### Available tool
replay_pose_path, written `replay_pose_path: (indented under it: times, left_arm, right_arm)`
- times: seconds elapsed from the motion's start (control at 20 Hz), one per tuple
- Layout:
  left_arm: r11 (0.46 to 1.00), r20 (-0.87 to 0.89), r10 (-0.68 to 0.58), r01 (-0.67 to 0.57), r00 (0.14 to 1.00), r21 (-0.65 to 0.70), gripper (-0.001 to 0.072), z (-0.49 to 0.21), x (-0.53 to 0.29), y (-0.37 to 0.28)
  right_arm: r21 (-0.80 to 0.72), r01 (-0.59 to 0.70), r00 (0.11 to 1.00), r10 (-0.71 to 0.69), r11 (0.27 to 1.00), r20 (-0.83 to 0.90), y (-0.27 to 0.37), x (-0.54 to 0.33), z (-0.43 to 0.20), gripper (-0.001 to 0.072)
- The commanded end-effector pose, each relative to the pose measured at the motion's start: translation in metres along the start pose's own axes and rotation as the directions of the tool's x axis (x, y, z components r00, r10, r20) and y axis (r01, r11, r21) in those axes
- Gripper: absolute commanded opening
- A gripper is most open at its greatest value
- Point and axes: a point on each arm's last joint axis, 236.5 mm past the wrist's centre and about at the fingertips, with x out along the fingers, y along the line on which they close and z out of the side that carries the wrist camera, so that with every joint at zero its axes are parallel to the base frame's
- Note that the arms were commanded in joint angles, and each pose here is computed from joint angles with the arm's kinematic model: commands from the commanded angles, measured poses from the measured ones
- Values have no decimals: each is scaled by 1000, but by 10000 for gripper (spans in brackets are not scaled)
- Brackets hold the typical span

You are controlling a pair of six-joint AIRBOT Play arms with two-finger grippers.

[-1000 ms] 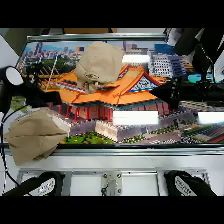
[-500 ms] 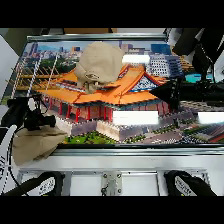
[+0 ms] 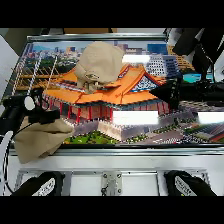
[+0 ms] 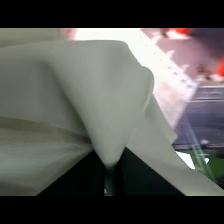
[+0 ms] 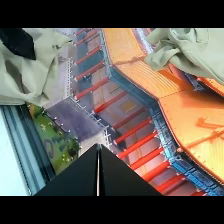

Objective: Fold the clothes and pants, and hang the long-sleeved shirts on hangers.

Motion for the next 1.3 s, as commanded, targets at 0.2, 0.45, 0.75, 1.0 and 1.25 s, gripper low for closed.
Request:
replay_pose_path:
  times: [0.2, 0.45, 0.75, 1.0, 1.25]
  left_arm:
    - [735, 322, -625, 399, 711, 548, 19, 1, -204, -257]
    - [607, 232, -721, 434, 653, 666, 19, -9, -219, -360]
    - [626, 166, -668, 427, 725, 653, 362, 16, -173, -401]
    - [764, 174, -533, 384, 828, 518, 706, 66, -152, -317]
    - [881, 36, -355, 321, 934, 348, 706, 40, -72, -217]
  right_arm:
    - [0, -4, 1000, 4, 1000, 7, 1, 0, 2, 24]
    - [22, -153, 969, 146, 988, 198, 35, -8, 47, 27]
    - [71, 0, 983, -13, 997, 186, -13, -36, 33, 26]
    - [131, 94, 976, -118, 987, 185, -42, -66, 23, 26]
    - [151, 98, 981, -121, 984, 152, -43, -65, 15, 24]
